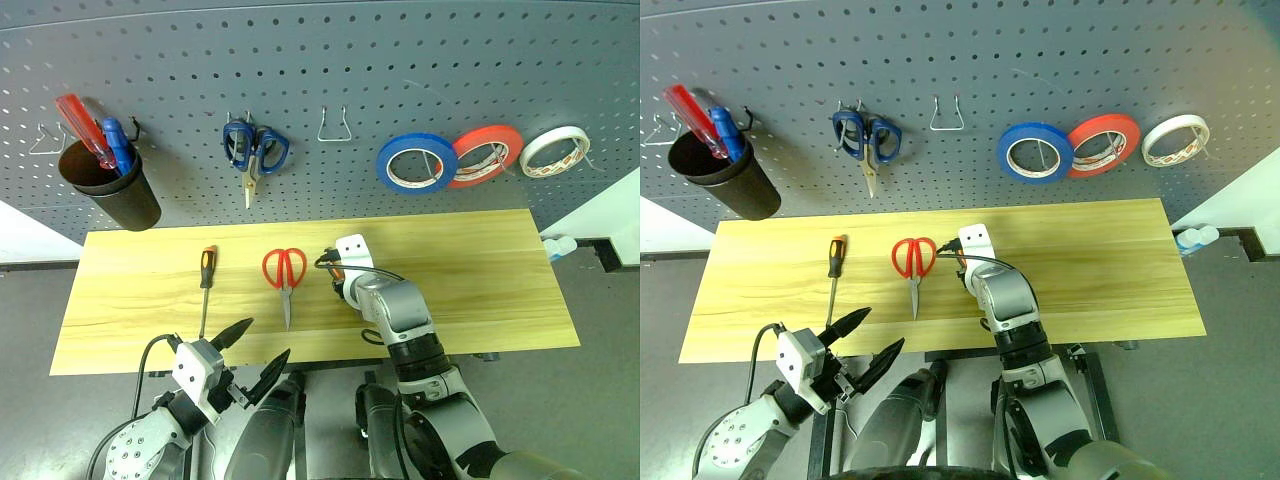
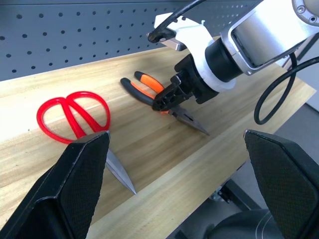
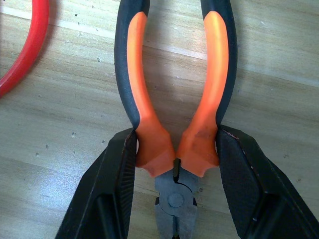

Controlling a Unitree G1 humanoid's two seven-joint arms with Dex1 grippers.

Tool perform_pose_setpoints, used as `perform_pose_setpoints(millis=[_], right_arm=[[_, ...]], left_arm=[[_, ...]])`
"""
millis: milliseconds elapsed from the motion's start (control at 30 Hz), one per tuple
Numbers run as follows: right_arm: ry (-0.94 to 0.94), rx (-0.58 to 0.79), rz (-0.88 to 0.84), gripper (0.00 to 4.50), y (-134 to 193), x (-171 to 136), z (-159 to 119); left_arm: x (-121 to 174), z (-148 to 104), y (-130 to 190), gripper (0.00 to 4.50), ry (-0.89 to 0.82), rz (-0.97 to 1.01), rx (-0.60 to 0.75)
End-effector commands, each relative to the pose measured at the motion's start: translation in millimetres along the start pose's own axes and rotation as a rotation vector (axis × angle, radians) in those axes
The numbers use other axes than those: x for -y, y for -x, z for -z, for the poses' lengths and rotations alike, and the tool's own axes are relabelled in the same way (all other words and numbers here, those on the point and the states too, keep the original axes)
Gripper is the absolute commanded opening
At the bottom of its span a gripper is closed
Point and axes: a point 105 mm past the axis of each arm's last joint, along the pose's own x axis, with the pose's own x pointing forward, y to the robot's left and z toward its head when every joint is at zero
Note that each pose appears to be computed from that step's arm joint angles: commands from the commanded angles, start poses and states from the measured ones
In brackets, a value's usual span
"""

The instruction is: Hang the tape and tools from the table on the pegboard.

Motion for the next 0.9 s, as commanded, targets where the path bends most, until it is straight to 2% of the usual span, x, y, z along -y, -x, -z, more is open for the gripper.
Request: perform_pose_setpoints(millis=[33,200,567,900], right_arm=[[0.018,0.054,-0.03,2.05,7.7,-5.8,-13.2],[0.032,0.074,-0.052,2.05,19.8,-1.0,-18.4],[0.115,0.082,-0.115,2.05,46.5,10.5,-9.8],[0.197,0.186,-0.259,2.05,77.3,8.5,-12.4]], left_arm=[[2.6,-4.6,-0.9,4.5,-0.007,0.013,0.018],[-0.1,-5.2,-4.9,4.5,-0.011,0.022,0.024],[-7.5,-5.1,-12.0,4.5,-0.023,0.036,0.036],[-16.3,-6.7,-23.6,4.5,-0.043,0.056,0.059]])
